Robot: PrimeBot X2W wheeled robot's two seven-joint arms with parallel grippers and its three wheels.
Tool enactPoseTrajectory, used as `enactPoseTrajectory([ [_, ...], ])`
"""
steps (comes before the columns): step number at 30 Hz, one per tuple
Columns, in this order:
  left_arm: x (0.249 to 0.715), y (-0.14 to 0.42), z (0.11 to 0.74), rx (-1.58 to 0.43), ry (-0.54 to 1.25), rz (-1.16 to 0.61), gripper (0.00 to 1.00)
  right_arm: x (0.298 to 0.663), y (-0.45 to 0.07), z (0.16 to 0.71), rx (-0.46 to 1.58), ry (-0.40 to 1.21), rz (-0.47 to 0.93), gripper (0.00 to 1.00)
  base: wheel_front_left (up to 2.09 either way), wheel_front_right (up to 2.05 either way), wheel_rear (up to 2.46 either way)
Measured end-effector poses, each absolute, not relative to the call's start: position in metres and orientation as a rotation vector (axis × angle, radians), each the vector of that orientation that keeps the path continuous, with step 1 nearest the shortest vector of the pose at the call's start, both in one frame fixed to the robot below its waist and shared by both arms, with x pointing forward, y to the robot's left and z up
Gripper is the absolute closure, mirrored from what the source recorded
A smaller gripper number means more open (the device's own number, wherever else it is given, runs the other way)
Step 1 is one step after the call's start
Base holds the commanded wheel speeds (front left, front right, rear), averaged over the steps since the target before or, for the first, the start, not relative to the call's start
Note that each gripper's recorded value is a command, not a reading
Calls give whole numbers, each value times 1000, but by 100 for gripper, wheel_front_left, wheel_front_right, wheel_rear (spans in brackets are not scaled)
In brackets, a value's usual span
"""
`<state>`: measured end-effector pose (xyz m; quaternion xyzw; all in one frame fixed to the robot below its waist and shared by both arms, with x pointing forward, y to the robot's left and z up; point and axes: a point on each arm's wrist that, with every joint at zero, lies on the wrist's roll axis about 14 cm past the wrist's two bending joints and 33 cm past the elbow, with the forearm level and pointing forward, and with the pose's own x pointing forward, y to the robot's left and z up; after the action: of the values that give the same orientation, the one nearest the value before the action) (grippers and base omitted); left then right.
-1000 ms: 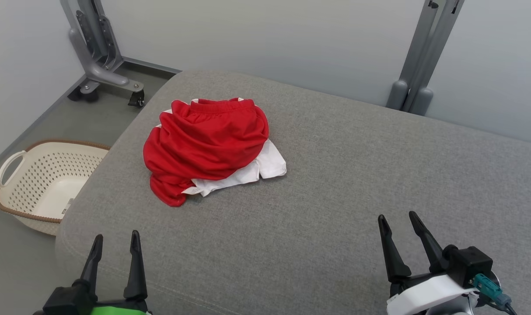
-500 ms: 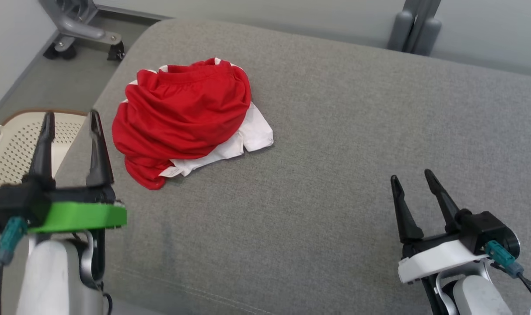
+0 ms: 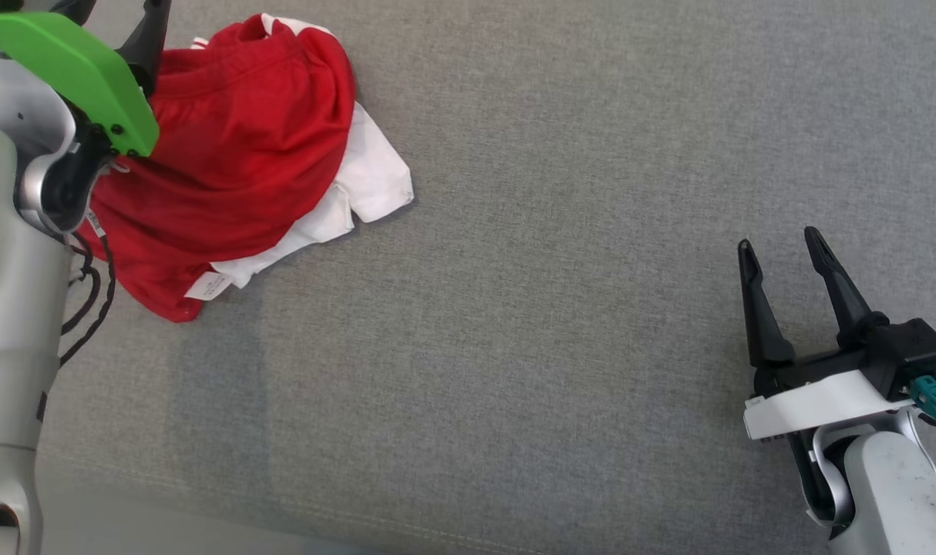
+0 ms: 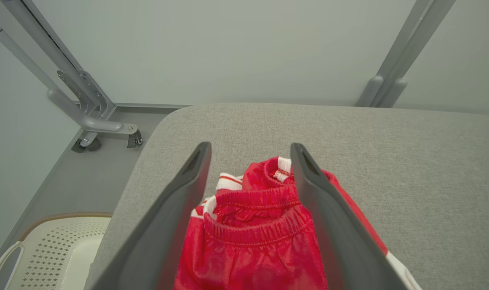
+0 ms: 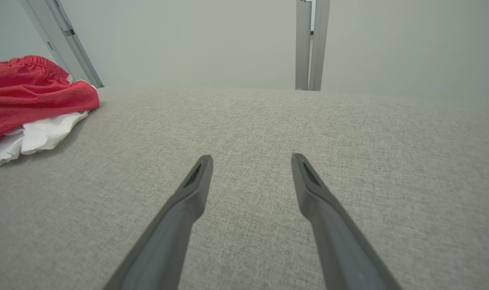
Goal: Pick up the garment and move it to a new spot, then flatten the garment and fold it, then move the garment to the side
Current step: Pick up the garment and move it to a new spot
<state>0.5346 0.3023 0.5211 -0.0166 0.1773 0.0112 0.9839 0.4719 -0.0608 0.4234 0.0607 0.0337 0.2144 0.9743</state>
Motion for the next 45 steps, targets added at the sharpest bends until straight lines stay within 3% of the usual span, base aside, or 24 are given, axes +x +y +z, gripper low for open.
enactPoseTrajectory([
  [8, 531, 297, 415, -153, 763, 52, 0, 478, -82, 393, 104, 125, 385, 0, 0, 0, 0],
  [12, 524, 296, 385, -181, 840, 65, 0, 478, -90, 384, 101, 141, 360, 0, 0, 0, 0],
  [13, 524, 297, 381, -178, 838, 70, 43, 478, -91, 382, 101, 145, 356, 0, 0, 0, 0],
  [14, 526, 298, 381, -174, 819, 75, 96, 478, -91, 381, 102, 148, 355, 0, 0, 0, 0],
  [15, 528, 301, 383, -169, 788, 81, 100, 478, -91, 380, 102, 151, 357, 0, 0, 0, 0],
  [21, 543, 315, 424, -119, 547, 98, 100, 477, -84, 385, 107, 143, 374, 0, 0, 0, 0],
  [28, 555, 305, 516, -55, 230, 26, 100, 466, -69, 407, 138, 117, 397, 0, 0, 0, 0],
  [37, 541, 251, 653, 99, -130, -187, 100, 444, -59, 453, 192, 44, 393, 0, 0, 0, 0],
  [45, 531, 173, 725, 141, -287, -392, 100, 420, -93, 478, 192, -4, 296, 0, 0, 0, 0],
])
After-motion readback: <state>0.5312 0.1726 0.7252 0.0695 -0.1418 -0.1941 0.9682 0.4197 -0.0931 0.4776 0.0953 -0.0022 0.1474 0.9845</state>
